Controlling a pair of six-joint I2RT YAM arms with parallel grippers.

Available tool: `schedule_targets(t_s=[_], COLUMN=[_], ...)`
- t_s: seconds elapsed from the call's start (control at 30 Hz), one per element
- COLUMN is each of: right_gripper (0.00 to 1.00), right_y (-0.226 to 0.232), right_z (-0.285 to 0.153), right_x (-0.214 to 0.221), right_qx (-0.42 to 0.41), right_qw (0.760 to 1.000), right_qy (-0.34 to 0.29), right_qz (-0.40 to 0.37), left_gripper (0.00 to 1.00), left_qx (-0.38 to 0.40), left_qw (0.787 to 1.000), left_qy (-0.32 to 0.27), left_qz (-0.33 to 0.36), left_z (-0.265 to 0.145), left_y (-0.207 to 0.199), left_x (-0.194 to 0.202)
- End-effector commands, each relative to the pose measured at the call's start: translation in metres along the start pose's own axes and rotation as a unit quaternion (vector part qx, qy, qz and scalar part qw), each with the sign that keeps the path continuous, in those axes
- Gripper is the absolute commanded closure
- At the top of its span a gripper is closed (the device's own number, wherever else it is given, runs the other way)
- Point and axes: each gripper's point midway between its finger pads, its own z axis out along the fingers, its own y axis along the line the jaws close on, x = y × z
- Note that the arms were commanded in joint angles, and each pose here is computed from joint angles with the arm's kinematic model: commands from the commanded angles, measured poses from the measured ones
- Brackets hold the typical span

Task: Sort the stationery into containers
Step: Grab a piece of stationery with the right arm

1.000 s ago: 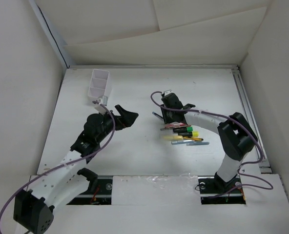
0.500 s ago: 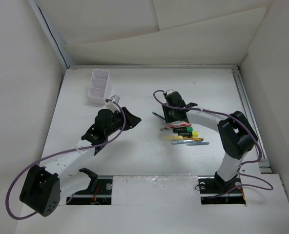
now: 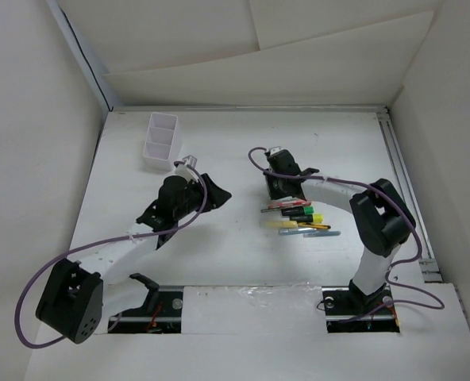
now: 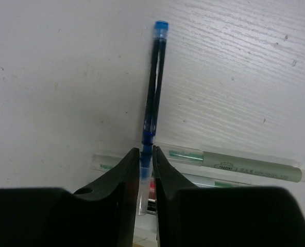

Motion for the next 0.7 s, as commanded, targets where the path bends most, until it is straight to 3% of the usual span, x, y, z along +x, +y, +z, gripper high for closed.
schedule_targets(t_s=[0.0, 0.07, 0.17, 0.33, 0.43, 0.57, 0.67], right_gripper=[0.79, 0.82, 0.73, 0.7, 0.77, 0.96, 1.0], right_y=[0.007, 0.008, 0.014, 0.025, 0.025, 0.029, 0.03], right_z=[0.007, 0.007, 0.006, 0.007, 0.013, 0.015, 0.006], right_x=[0.001, 0.001, 0.002, 0.002, 0.005, 0.0, -0.01], right_qx=[-0.005, -0.01, -0.018, -0.03, -0.028, -0.035, -0.04], right_qw=[1.0, 1.0, 1.0, 0.999, 0.999, 0.999, 0.999], right_qy=[-0.002, 0.0, 0.001, -0.001, 0.005, 0.003, -0.014], right_qz=[-0.002, -0.002, -0.006, -0.018, -0.018, -0.018, -0.016], left_gripper=[0.56, 0.56, 0.56, 0.56, 0.56, 0.56, 0.56], left_qx=[0.002, -0.008, -0.009, -0.016, -0.016, -0.02, -0.029], left_qw=[1.0, 1.0, 1.0, 1.0, 1.0, 1.0, 0.999], left_qy=[-0.026, -0.023, -0.021, -0.015, -0.015, -0.019, -0.018], left_qz=[0.006, 0.004, -0.001, -0.007, -0.007, -0.007, -0.008], left_z=[0.003, 0.005, 0.009, 0.016, 0.016, 0.016, 0.016], left_y=[-0.009, -0.004, -0.006, -0.002, -0.002, 0.0, 0.002], left_x=[-0.019, -0.017, -0.019, -0.017, -0.017, -0.019, -0.019])
